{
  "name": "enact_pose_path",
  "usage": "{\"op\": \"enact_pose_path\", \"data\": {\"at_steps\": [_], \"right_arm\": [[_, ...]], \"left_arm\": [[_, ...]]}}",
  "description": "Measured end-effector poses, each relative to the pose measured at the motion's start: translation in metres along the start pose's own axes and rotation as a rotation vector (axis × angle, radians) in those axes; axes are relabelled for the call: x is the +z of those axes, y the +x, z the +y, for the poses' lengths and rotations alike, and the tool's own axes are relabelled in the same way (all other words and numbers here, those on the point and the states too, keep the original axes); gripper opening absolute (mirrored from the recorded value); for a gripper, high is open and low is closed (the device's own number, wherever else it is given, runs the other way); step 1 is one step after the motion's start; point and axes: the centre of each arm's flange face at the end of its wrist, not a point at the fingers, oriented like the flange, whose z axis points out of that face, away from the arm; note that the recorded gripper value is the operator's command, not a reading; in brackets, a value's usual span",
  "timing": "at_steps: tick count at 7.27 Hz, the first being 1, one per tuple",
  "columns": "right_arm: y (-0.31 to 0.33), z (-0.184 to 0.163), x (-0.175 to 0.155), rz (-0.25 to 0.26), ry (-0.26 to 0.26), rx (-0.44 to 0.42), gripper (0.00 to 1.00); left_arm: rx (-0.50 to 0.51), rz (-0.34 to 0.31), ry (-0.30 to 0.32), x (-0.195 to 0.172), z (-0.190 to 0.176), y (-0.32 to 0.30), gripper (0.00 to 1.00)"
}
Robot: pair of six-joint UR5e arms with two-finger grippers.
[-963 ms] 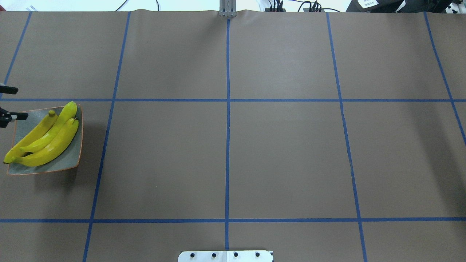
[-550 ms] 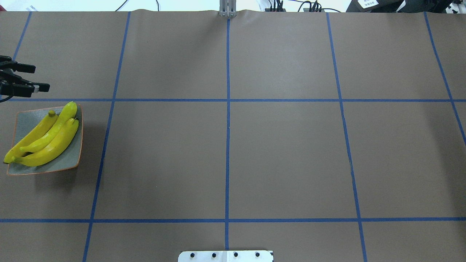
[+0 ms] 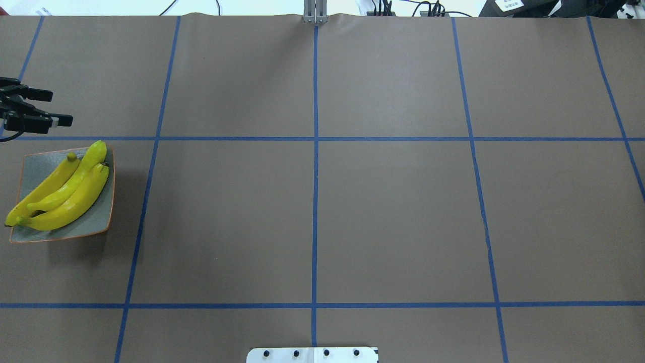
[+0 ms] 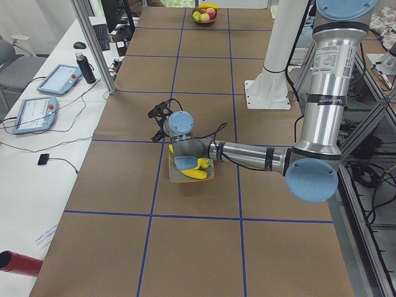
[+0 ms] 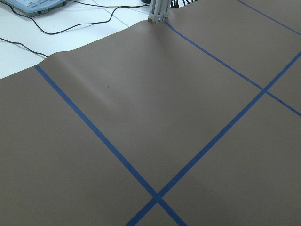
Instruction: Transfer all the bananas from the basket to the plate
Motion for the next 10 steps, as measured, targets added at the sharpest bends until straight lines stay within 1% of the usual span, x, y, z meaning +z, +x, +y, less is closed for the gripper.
{"op": "enact_pose_path", "data": {"at_steps": [1,2,4,6,8,9,10], "right_arm": [[0.011,0.001,0.008,0.063,-0.006,0.047,0.97],[0.015,0.002,0.014,0.098,-0.009,0.087,0.96],[0.008,0.005,0.027,0.096,-0.017,0.156,0.95],[0.002,0.012,0.044,0.101,-0.016,0.206,0.95],[0.007,0.034,0.064,0.140,-0.012,0.210,0.95],[0.010,0.048,0.071,0.170,-0.003,0.199,0.55],[0.011,0.057,0.076,0.189,0.001,0.191,0.08]], "left_arm": [[0.001,0.000,-0.001,0.000,0.001,0.000,0.99],[0.004,0.001,0.000,0.000,0.003,-0.001,0.99],[0.012,0.004,0.006,-0.001,0.006,-0.001,0.99],[0.017,0.007,0.010,-0.002,0.007,0.000,0.99],[0.024,0.010,0.017,-0.003,0.007,0.001,0.99],[0.026,0.011,0.019,-0.003,0.006,0.001,0.99],[0.027,0.012,0.020,-0.003,0.006,0.001,0.99]]}}
